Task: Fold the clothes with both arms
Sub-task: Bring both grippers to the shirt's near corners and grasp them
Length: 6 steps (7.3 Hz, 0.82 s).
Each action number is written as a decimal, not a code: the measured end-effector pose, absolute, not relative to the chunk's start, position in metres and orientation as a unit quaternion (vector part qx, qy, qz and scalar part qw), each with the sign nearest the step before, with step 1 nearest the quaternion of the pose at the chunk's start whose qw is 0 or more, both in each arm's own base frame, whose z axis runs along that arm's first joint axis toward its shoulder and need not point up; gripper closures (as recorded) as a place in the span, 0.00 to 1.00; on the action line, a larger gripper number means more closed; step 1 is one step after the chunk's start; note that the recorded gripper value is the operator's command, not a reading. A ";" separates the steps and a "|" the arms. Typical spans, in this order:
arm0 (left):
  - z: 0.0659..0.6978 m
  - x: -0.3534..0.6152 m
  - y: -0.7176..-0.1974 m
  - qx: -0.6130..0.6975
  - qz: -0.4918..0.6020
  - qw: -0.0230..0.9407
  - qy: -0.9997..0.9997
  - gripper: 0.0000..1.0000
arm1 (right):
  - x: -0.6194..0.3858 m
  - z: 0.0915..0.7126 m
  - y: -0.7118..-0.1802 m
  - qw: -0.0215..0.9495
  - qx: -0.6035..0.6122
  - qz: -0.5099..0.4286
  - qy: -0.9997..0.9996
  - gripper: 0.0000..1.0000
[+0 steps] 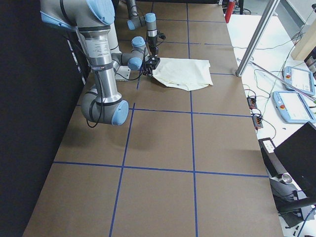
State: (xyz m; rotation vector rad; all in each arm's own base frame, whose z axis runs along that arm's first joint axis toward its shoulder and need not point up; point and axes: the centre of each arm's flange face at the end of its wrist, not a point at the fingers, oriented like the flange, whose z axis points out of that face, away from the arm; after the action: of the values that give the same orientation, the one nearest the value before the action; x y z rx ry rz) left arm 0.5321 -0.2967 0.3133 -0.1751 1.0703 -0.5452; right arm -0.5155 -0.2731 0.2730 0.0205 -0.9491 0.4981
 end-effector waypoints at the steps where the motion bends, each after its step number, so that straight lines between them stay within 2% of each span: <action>1: 0.314 0.534 -0.293 -0.085 -0.255 0.823 0.501 0.93 | -0.516 0.273 -0.273 0.860 0.010 0.237 -0.452 1.00; 2: 0.313 0.535 -0.291 -0.087 -0.256 0.822 0.501 1.00 | -0.516 0.273 -0.273 0.860 0.010 0.237 -0.452 1.00; 6: 0.298 0.522 -0.284 -0.095 -0.254 0.815 0.513 1.00 | -0.508 0.284 -0.271 0.862 0.007 0.241 -0.445 1.00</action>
State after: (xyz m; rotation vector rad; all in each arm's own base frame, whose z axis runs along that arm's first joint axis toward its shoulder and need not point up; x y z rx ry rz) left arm 0.5219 -0.2835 0.2979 -0.2017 1.0942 -0.5415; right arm -0.5080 -0.2709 0.2843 0.0148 -0.9341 0.5065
